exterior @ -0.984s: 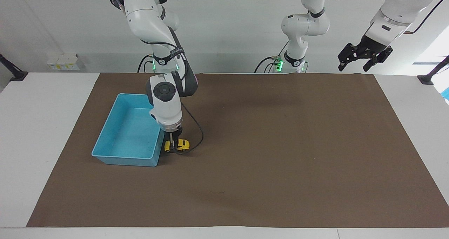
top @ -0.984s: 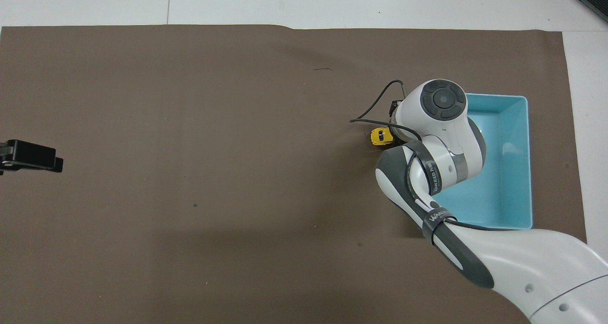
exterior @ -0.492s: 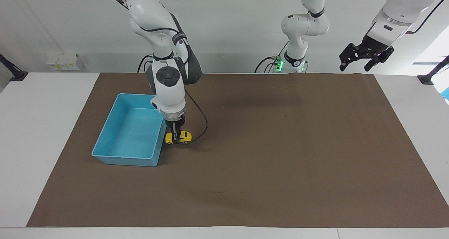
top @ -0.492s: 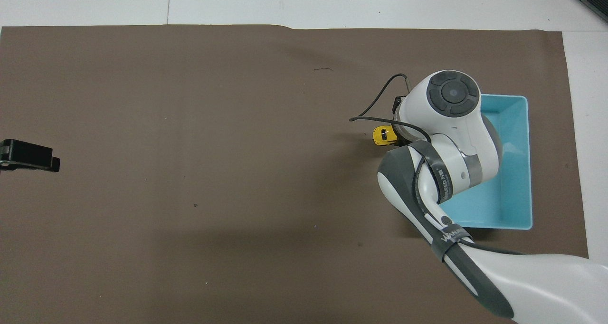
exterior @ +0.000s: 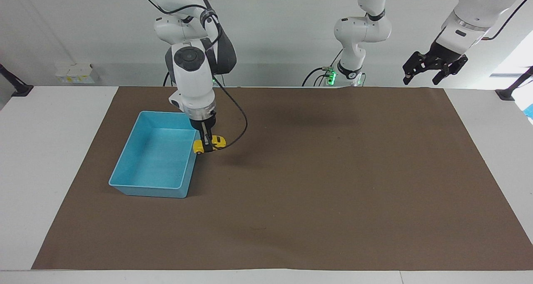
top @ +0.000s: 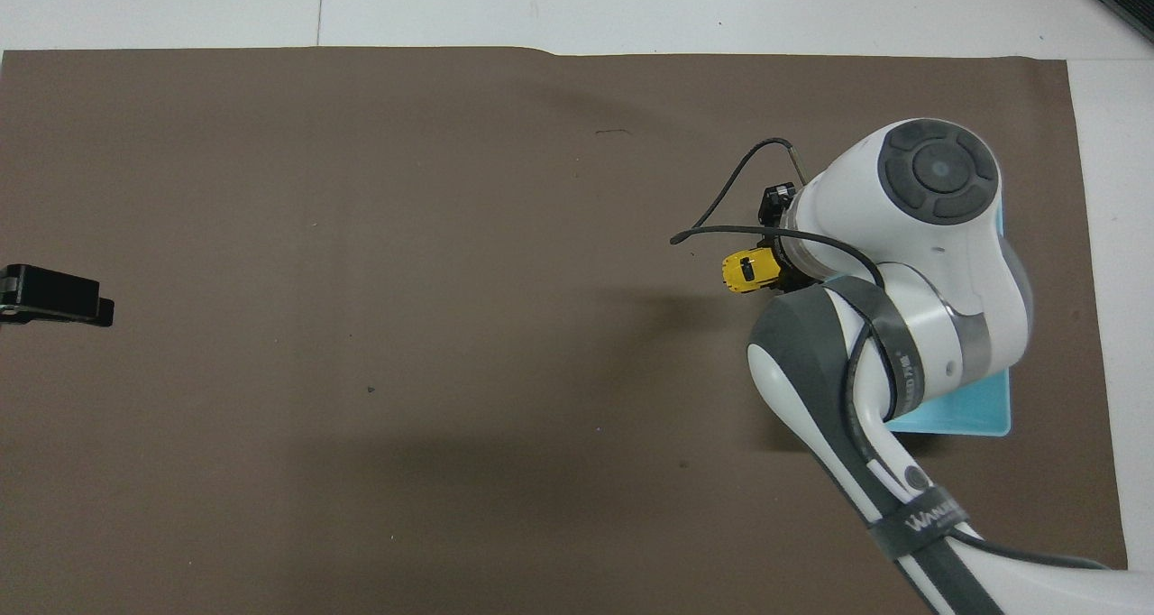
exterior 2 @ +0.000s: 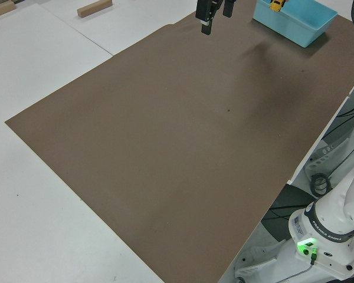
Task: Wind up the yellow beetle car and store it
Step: 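Close the right gripper on the yellow car, then lift the car over the box rim and lower it inside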
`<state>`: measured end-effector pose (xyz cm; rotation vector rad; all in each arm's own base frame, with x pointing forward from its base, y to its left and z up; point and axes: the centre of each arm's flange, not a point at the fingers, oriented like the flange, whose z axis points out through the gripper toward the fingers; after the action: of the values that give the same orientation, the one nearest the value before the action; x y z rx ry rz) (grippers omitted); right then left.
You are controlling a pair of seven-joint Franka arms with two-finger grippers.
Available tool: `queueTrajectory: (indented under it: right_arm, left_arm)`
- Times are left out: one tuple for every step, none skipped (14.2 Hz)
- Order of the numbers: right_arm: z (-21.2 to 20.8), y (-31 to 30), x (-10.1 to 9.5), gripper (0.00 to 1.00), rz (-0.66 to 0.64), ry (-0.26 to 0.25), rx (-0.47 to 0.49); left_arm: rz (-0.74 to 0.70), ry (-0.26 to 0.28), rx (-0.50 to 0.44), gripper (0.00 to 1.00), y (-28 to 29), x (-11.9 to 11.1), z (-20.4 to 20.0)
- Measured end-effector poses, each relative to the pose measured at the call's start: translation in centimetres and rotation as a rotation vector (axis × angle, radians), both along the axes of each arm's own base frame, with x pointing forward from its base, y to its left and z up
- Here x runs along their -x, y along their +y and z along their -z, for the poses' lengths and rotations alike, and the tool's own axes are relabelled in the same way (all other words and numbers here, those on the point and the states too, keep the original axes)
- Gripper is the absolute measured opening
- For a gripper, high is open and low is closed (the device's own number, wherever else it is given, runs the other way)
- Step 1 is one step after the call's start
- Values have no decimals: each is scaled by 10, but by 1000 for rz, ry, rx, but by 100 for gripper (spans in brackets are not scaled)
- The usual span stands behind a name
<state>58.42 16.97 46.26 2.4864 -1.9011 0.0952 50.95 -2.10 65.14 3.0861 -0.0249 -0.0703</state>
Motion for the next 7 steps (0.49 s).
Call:
queueTrajectory:
  right_arm:
    - [-7, -2, 3, 46, -31, 2, 0]
    - [-14, -6, 5, 46, -60, 4, -7]
    - [-20, -10, 6, 46, -90, 6, -20]
    - [-25, -17, 7, 46, -122, 7, -26]
    - [-29, -26, 7, 46, -158, 13, -24]
    - [-31, -35, 7, 46, -198, 21, -23]
    - [-30, -45, 6, 46, -239, 30, -21]
  left_arm:
    - [0, 0, 0, 100, 0, 0, 0]
    - [0, 0, 0, 100, 0, 0, 0]
    - [0, 0, 0, 100, 0, 0, 0]
    - [0, 0, 0, 100, 0, 0, 0]
    - [0, 0, 0, 100, 0, 0, 0]
    - [0, 0, 0, 100, 0, 0, 0]
    - [0, 0, 0, 100, 0, 0, 0]
